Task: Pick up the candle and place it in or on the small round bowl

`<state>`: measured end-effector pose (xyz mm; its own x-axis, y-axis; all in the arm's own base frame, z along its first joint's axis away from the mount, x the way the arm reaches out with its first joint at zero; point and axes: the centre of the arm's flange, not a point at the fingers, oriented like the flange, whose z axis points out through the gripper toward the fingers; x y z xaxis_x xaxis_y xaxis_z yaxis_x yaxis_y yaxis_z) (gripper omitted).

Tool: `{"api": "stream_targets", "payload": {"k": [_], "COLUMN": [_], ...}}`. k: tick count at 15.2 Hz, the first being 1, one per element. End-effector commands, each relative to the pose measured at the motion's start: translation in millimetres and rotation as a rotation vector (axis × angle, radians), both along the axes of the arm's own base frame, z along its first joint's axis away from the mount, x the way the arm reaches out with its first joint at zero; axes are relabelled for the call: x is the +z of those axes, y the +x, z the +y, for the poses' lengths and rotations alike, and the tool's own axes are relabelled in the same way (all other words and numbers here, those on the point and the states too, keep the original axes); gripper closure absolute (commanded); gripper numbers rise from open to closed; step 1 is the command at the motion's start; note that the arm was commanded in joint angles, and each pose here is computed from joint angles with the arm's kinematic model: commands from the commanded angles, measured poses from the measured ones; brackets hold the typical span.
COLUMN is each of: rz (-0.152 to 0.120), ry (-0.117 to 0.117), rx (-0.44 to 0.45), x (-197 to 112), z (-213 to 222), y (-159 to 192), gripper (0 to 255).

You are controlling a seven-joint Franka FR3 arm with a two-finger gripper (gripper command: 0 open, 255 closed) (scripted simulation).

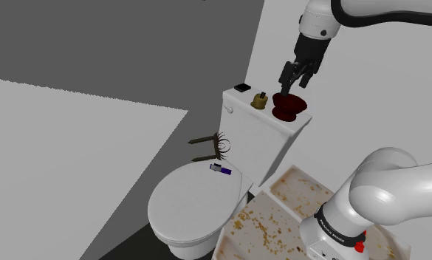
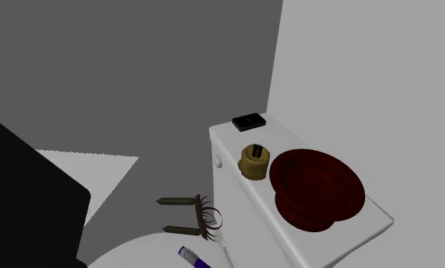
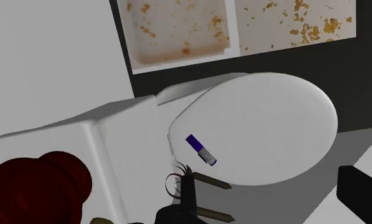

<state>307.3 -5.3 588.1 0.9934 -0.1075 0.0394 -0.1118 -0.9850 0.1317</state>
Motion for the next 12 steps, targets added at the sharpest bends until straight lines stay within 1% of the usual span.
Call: {"api": "stream_targets", "payload": {"k": [1,12], "rz": [0.0,-0.003], "ry": [0.0,0.035], "rx": [0.0,-0.005], "x": [0,-61], "z": [0,-105], "y": [0,86], "gripper": [0,0]}}
